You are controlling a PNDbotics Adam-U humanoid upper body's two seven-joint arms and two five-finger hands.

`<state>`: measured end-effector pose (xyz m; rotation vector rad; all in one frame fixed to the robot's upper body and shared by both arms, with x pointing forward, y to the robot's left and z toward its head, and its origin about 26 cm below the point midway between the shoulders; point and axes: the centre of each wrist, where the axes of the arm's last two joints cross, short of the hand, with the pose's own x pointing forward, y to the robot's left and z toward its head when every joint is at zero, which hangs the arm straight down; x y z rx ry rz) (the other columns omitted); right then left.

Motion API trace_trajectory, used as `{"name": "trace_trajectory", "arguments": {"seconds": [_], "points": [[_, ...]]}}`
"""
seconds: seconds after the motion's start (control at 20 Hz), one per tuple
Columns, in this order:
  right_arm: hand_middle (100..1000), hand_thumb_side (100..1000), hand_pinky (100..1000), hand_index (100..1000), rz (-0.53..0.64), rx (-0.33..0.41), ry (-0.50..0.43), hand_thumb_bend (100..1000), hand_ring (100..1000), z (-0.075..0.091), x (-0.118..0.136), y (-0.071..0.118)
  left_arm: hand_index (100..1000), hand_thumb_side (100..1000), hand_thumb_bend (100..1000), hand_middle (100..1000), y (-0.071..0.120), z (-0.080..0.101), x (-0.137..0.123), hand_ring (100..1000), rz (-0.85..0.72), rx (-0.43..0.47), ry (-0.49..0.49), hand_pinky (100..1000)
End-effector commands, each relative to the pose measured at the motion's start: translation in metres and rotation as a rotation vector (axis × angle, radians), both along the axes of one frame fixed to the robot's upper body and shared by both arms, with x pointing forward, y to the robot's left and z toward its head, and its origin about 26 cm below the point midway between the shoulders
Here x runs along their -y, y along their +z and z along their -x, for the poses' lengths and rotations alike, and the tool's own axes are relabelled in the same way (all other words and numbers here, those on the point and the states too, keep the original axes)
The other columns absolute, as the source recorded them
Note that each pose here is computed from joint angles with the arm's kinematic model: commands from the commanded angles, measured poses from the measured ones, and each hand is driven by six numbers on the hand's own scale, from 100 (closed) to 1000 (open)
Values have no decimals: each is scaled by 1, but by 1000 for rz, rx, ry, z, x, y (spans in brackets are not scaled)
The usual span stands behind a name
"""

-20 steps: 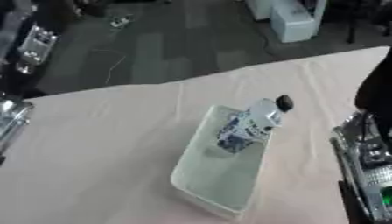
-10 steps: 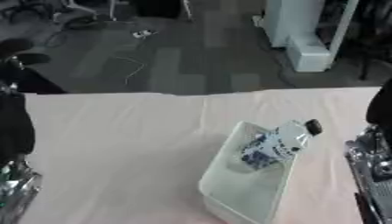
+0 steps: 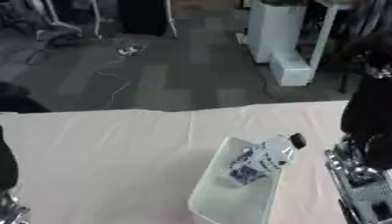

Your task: Pick up objects on the table and place them in the box.

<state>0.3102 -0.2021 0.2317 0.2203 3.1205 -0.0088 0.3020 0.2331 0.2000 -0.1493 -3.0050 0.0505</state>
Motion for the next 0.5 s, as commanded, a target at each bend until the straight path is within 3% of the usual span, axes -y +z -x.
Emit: {"name": "trace_trajectory", "arguments": {"seconds": [0.05,0.5], "points": [[565,1000,411,640,-2,31,-15,100,522,2,4,7,782,796,179,760,6,3,-1,601,-9,26,-19,561],[562,1000,410,639,16,36,0,100,520,2,0,9,776,813,157,754,1,4,0,601,-32,-34,-35,566]]}}
